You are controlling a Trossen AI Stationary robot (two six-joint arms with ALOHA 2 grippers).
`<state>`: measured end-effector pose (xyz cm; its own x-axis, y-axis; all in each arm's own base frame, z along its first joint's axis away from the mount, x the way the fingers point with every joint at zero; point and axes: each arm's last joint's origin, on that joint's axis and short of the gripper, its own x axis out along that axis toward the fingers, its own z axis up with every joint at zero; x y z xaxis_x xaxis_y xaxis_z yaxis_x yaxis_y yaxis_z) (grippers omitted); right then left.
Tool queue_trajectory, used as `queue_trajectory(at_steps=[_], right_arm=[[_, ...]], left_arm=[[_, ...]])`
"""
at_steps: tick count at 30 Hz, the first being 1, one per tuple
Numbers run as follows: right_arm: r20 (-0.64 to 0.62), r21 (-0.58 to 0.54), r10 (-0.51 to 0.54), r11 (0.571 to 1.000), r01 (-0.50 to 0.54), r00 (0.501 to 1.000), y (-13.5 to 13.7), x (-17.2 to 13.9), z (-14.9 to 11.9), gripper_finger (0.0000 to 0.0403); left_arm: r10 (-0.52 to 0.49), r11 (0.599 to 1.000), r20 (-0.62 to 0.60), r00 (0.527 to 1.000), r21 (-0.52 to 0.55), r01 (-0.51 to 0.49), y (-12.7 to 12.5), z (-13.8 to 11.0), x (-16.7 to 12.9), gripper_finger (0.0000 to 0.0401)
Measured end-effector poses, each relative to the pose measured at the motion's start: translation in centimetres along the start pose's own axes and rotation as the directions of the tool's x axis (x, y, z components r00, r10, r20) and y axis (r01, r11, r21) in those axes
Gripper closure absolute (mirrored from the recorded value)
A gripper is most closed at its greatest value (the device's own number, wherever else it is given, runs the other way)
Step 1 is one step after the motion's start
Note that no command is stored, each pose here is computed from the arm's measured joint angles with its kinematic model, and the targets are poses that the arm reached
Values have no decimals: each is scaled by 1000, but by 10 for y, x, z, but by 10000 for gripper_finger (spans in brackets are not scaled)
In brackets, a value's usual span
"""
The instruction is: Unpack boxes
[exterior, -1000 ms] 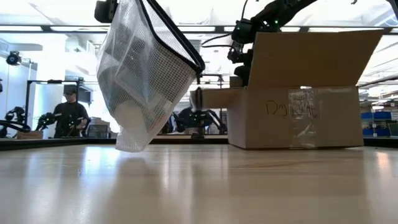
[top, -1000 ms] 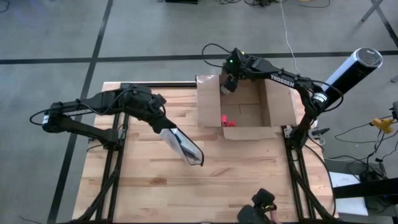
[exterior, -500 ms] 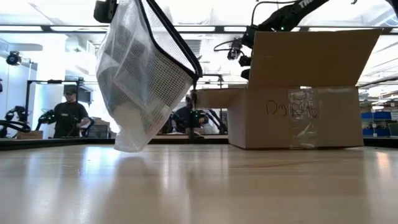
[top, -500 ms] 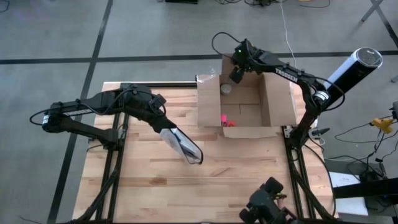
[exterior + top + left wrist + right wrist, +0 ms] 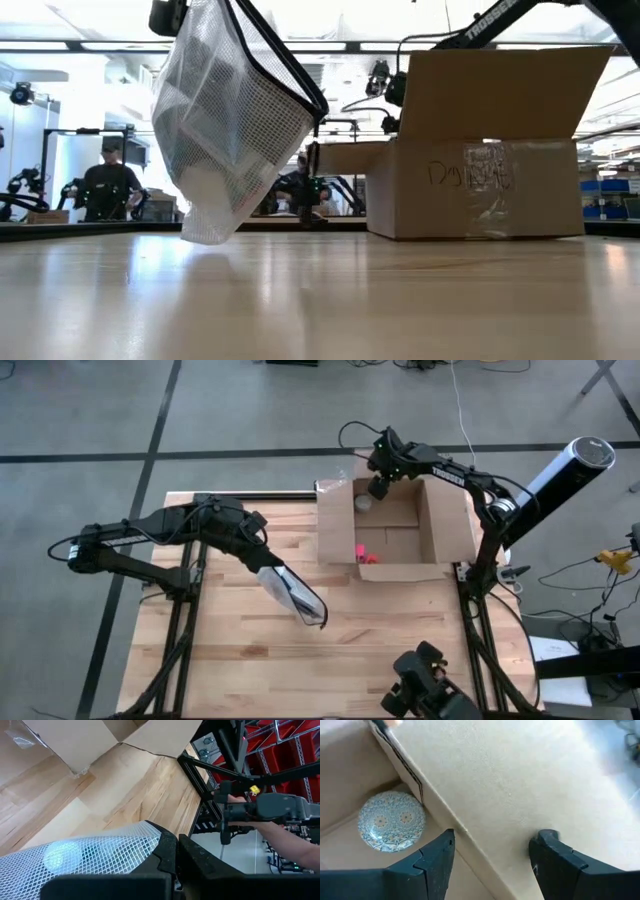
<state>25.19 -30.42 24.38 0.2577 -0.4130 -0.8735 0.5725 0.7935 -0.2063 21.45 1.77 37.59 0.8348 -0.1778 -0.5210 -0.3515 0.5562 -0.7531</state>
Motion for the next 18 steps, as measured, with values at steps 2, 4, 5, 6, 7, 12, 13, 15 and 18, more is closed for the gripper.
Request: queue_trajectory(at_steps=[2, 4, 5, 6, 7, 12, 13, 15, 18], right_arm=[[-11, -3, 30, 1000, -30, 999, 1, 3, -1, 185], [-30, -8, 69, 998, -69, 997, 2, 5, -4, 184], [-39, -11, 88, 996, -88, 995, 3, 6, -5, 183], [-46, -10, 106, 994, -107, 993, 4, 6, -6, 183], [-52, -10, 120, 993, -120, 991, 4, 6, -7, 183], [-107, -3, 195, 981, -196, 975, 8, 4, -13, 195], [-124, -1, 204, 979, -206, 971, 10, 4, -14, 198], [-154, 1, 217, 976, -220, 964, 12, 4, -17, 204], [-176, 4, 227, 973, -230, 958, 16, 2, -18, 212]], left_arm=[[0, 1000, 0, 1000, -4, 0, 0, 0, 0, 401], [1, 1000, 0, 1000, -7, -1, 0, 0, 0, 401], [1, 1000, 0, 1000, -7, -1, 0, 0, 0, 401], [0, 1000, 0, 1000, -7, 0, 0, 0, 0, 401], [0, 1000, 0, 1000, -7, 0, 0, 0, 0, 401], [1, 1000, 0, 1000, -6, -1, 0, 0, 0, 401], [1, 1000, 0, 1000, -6, -1, 0, 0, 0, 401], [1, 1000, 0, 1000, -5, -1, 0, 0, 0, 401], [1, 1000, 0, 1000, -5, -1, 0, 0, 0, 401]])
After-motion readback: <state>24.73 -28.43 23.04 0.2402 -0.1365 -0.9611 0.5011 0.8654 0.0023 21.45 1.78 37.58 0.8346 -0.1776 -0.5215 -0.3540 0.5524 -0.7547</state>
